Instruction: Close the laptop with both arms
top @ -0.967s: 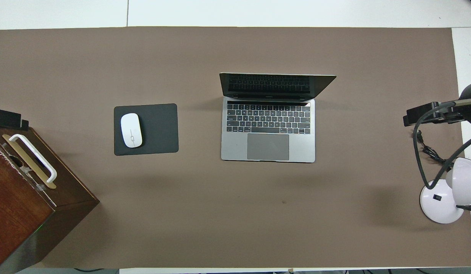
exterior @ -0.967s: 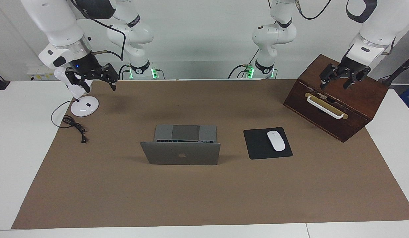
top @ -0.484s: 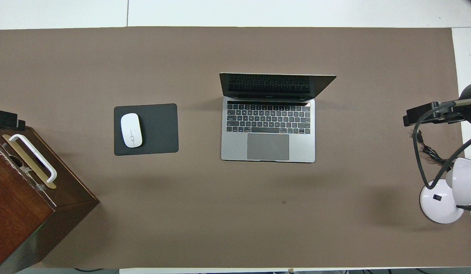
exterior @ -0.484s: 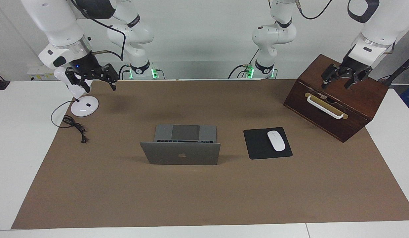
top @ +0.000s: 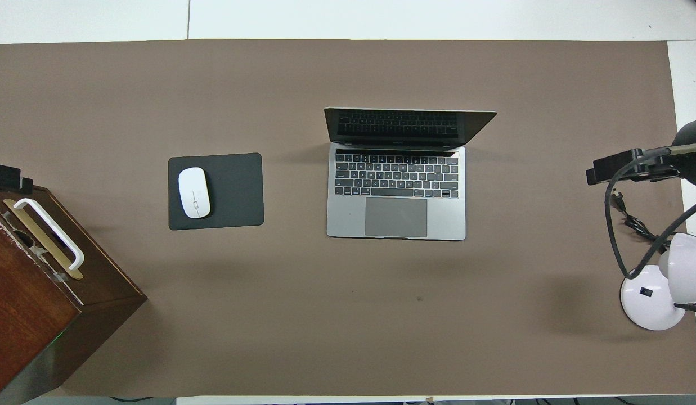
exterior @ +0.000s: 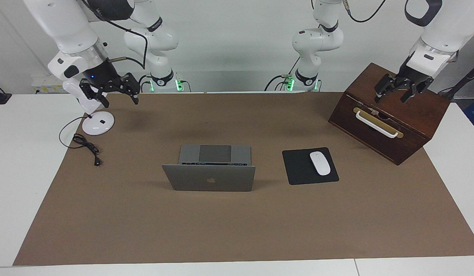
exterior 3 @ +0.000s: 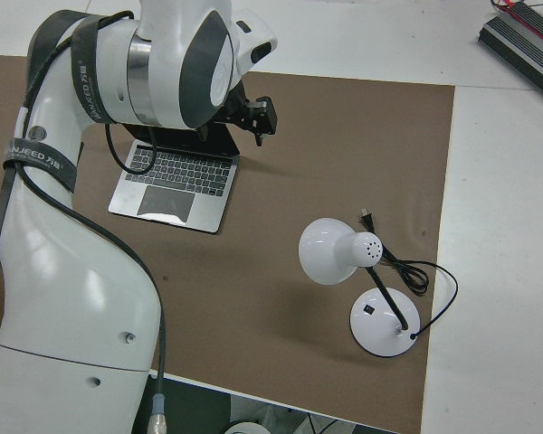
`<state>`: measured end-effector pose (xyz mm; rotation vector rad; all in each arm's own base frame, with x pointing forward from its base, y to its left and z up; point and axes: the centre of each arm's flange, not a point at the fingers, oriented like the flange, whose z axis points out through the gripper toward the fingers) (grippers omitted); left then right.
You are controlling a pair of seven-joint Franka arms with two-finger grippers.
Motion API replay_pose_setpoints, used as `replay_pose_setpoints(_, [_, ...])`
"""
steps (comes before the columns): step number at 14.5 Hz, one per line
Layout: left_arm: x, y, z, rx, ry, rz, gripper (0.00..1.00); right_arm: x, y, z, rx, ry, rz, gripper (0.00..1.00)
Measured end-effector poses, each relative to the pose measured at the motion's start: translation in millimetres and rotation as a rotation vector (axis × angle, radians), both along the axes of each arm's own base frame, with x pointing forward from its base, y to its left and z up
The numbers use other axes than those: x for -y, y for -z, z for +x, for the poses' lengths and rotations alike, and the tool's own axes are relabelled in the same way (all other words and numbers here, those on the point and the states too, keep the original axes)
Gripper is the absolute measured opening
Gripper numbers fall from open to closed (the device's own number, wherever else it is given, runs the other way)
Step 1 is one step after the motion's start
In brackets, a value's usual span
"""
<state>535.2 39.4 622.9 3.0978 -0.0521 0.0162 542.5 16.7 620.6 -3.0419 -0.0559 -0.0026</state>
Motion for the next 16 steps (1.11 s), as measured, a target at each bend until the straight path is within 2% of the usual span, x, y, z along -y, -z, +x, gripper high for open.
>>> replay_pose_setpoints(2, [2,0,0,0.0,0.004,0.0,1.0,-5,0,3.7,0.027,-0.001,0.025,1.0])
replay_pose_setpoints(3, [3,0,0,0.0,0.004,0.0,1.0,-12,0,6.7,0.043,0.006,0.056,0.92])
replay_pose_setpoints(5, [3,0,0,0.001,0.003,0.0,1.0,-33,3,12.3,0.063,0.041,0.087,0.88])
replay_pose_setpoints(6, [4,-1,1,0.009,-0.001,0.001,1.0,-46,4,14.3,0.068,0.056,0.098,0.76])
replay_pose_setpoints(7, [4,-2,3,0.028,-0.004,0.002,0.91,-58,5,16.2,0.075,0.067,0.117,0.64])
replay_pose_setpoints(8, [5,-2,5,0.045,-0.01,0.003,0.91,-65,7,19.0,0.082,0.077,0.138,0.51])
replay_pose_setpoints(9, [5,-1,7,0.056,-0.021,0.004,0.86,-68,9,22.8,0.093,0.083,0.15,0.51])
replay_pose_setpoints(10, [4,1,8,0.061,-0.033,0.004,0.72,-69,12,27.0,0.104,0.087,0.156,0.47])
replay_pose_setpoints(12, [4,4,9,0.069,-0.068,0.003,0.45,-74,16,34.1,0.127,0.084,0.161,0.22])
replay_pose_setpoints(14, [5,4,9,0.068,-0.125,0.0,0.23,-86,17,40.9,0.148,0.064,0.164,0.01])
replay_pose_setpoints(15, [6,4,9,0.066,-0.154,-0.001,0.1,-92,16,46.4,0.158,0.045,0.161,0.01])
replay_pose_setpoints(16, [8,4,8,0.062,-0.164,-0.002,0.01,-94,16,53.4,0.167,0.022,0.153,0.01])
